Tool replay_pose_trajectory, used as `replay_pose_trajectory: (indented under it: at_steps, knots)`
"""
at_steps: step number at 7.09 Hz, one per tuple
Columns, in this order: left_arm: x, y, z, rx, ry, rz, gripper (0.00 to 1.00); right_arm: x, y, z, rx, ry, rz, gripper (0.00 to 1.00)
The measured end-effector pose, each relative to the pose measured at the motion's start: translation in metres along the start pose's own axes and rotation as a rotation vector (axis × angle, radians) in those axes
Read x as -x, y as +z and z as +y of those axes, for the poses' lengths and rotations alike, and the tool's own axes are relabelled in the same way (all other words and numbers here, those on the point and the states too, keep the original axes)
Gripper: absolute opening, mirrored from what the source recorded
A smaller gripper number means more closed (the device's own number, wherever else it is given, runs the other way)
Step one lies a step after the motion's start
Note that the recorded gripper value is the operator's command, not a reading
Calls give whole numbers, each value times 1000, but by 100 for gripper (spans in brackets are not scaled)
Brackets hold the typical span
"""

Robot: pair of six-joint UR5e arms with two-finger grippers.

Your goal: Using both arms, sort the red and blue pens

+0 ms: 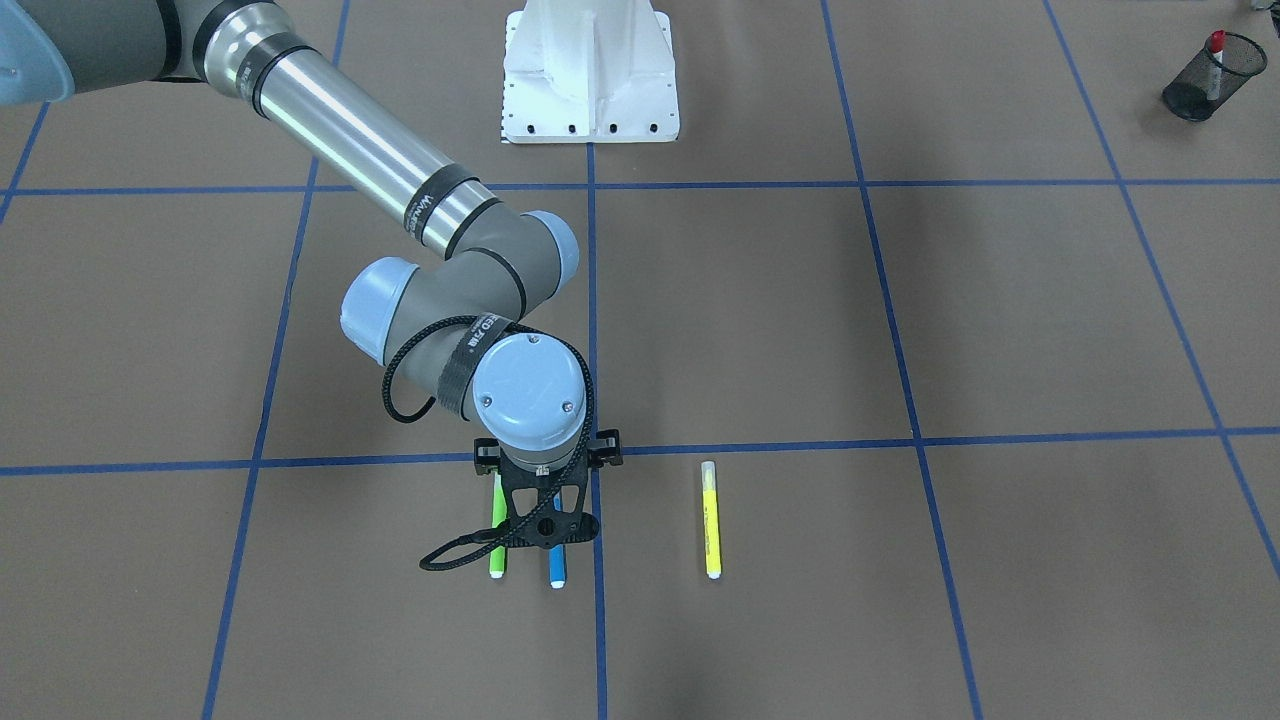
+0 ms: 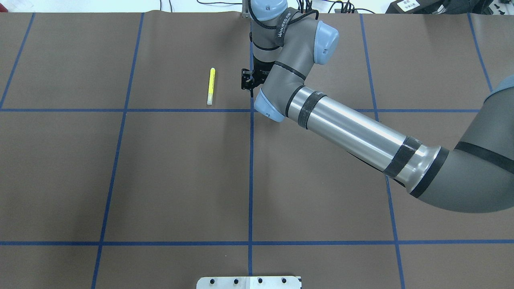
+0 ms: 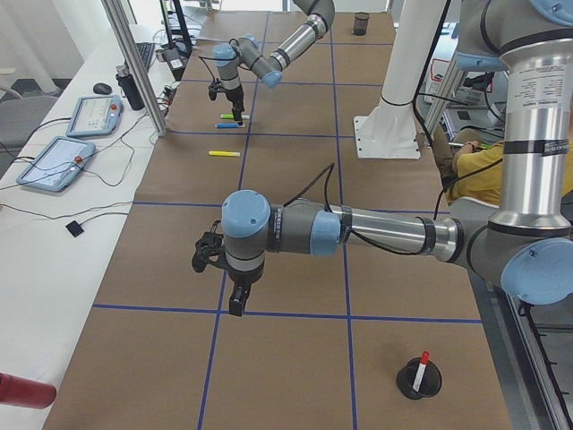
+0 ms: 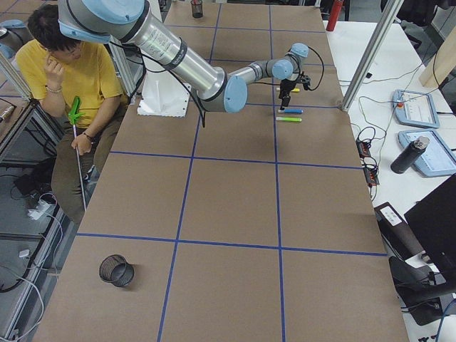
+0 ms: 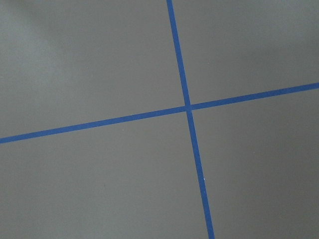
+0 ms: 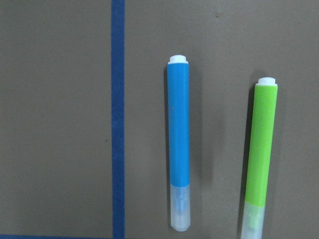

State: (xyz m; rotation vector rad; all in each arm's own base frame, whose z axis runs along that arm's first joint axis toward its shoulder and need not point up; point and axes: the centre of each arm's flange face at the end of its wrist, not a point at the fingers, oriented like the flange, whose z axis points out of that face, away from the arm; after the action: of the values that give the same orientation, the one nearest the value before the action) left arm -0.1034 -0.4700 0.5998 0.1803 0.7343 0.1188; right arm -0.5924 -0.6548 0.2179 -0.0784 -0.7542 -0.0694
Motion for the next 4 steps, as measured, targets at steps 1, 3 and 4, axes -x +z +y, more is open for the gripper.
replay_pose_trajectory:
  at_steps: [1, 3, 4]
  knots:
    - [0, -1, 0, -1, 1, 0, 100, -3, 5, 1, -3, 4, -3, 55]
    - [0, -1, 0, -3, 2, -1, 100, -6, 11, 1, -7, 30, -8, 54]
    - [0, -1, 0, -3, 3, -1, 100, -8, 13, 1, -8, 43, -6, 54]
